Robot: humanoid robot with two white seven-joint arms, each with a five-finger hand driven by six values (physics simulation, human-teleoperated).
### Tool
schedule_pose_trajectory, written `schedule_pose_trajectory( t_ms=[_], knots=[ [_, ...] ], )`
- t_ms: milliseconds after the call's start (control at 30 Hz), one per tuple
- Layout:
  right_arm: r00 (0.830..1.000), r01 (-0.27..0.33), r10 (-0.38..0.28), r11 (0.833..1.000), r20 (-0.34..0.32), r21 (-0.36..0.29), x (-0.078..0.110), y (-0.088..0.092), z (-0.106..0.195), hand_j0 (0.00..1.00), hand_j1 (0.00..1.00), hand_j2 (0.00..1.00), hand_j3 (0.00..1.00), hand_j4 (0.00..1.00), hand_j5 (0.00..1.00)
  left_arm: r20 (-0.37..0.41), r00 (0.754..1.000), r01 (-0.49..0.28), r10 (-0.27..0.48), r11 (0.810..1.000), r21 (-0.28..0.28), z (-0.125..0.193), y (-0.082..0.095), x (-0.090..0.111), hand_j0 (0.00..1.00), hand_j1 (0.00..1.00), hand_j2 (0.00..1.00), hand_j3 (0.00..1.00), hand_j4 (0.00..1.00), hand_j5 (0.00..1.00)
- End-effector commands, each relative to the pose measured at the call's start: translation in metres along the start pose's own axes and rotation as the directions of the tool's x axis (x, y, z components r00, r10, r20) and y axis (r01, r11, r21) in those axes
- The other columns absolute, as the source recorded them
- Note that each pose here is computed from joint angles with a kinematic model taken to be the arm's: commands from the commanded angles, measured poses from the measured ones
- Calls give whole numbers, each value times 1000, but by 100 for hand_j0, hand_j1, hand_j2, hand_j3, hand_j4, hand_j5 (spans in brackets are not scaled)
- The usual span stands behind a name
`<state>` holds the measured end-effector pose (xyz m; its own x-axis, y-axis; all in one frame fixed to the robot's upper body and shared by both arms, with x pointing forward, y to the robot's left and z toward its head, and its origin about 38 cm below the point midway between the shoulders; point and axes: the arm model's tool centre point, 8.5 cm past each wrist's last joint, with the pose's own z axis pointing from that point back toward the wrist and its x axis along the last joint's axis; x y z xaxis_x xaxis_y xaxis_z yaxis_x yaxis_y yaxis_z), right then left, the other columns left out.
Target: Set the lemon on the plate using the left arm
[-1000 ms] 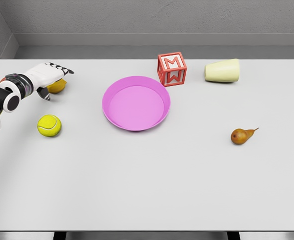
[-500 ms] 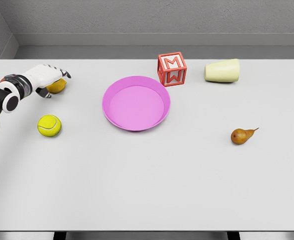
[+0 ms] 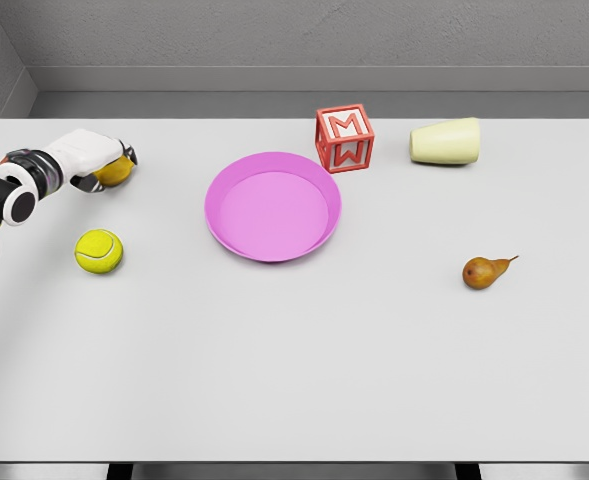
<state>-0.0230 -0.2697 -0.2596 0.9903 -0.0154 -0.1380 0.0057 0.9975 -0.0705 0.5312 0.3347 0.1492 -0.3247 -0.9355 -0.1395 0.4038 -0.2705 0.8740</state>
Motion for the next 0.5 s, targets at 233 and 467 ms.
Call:
schedule_pose_trajectory(
  t_ms=[233, 467],
  knots=[
    [1000, 0, 0, 1000, 0, -1, 0, 0, 0, 100, 100, 100, 100, 100, 100, -2, 1000, -1, 1, 1000, 4, 1, 1, -2, 63, 63, 63, 63, 63, 63],
    [1000, 0, 0, 1000, 0, 1, 0, 0, 0, 100, 100, 100, 100, 100, 100, -2, 1000, -1, 1, 1000, 2, 1, 1, -2, 61, 61, 61, 61, 61, 61]
  ],
)
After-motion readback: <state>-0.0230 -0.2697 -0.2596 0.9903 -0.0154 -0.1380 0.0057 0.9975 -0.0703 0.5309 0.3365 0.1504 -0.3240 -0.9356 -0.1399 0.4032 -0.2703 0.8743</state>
